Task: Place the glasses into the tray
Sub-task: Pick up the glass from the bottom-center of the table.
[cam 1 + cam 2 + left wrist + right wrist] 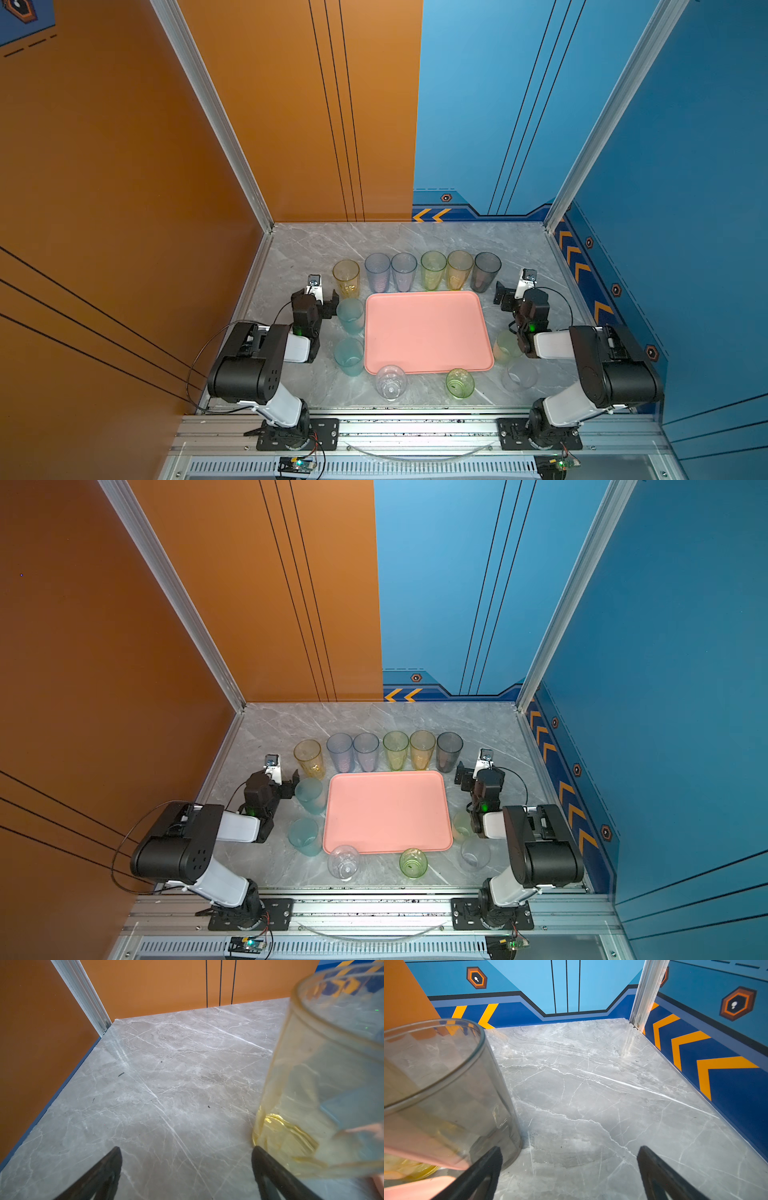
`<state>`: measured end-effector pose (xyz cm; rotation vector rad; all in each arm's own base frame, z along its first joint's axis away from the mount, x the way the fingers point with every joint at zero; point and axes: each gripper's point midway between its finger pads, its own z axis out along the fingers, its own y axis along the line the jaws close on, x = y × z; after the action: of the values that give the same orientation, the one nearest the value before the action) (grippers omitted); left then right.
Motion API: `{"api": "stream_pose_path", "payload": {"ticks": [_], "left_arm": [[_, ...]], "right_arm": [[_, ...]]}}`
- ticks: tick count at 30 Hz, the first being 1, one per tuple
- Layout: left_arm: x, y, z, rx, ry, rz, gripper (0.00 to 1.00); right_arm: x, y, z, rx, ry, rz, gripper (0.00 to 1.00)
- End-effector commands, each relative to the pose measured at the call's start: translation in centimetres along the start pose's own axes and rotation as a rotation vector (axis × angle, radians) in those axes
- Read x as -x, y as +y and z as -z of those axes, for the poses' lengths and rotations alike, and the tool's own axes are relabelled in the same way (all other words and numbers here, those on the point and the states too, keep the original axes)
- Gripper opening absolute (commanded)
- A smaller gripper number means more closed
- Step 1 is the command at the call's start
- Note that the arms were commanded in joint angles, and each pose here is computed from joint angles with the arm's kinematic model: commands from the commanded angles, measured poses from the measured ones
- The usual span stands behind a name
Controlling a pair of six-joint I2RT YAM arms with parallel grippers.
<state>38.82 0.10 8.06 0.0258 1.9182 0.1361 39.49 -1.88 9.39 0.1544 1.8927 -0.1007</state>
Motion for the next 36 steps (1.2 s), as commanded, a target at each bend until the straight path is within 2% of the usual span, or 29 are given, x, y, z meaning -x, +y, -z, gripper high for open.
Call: {"api": "stream_pose_path", "payload": {"ticks": [1,6,8,10,15,19,24,28,31,36], "left_arm": [[1.3,-0.3,-0.2,-0.025,-0.027,0.015,0.98],[1.2,-0.3,-0.3,-0.056,-0.017,0.034,0.99],[1.2,-0.4,-0.3,-0.086,-0.016,0.046,0.91],[1.3,-0.3,-0.3,-0.088,-0.022,0.052,0.81],[2.5,2.6,2.3,0.014,-0.104,0.137,0.75],[3.7,4.1,4.4,0.087,-0.131,0.144,0.70],[6.8,4.7,7.4,0.150,-0.129,0.125,0.60],[11.1,4.2,10.5,0.210,-0.183,0.112,0.59],[13.9,3.7,11.8,0.197,-0.184,0.129,0.57],[16.4,1.7,11.8,0.114,-0.085,0.114,0.52]], "right_arm": [[-0.1,0.1,0.1,-0.003,0.007,0.011,1.00],[-0.1,0.1,0.1,-0.001,0.009,0.010,1.00],[-0.1,0.0,0.1,-0.003,0.007,0.010,0.98],[-0.1,0.1,0.1,-0.001,0.008,0.010,0.91],[0.1,-1.8,0.9,-0.077,-0.040,-0.051,0.82],[0.7,-3.2,2.2,-0.125,-0.092,-0.100,0.77],[3.0,-4.7,4.3,-0.183,-0.123,-0.144,0.73],[6.3,-4.9,6.5,-0.181,-0.163,-0.176,0.70],[9.5,-4.7,8.4,-0.169,-0.096,-0.222,0.67],[11.9,-2.5,11.1,-0.051,0.022,-0.237,0.63]]}}
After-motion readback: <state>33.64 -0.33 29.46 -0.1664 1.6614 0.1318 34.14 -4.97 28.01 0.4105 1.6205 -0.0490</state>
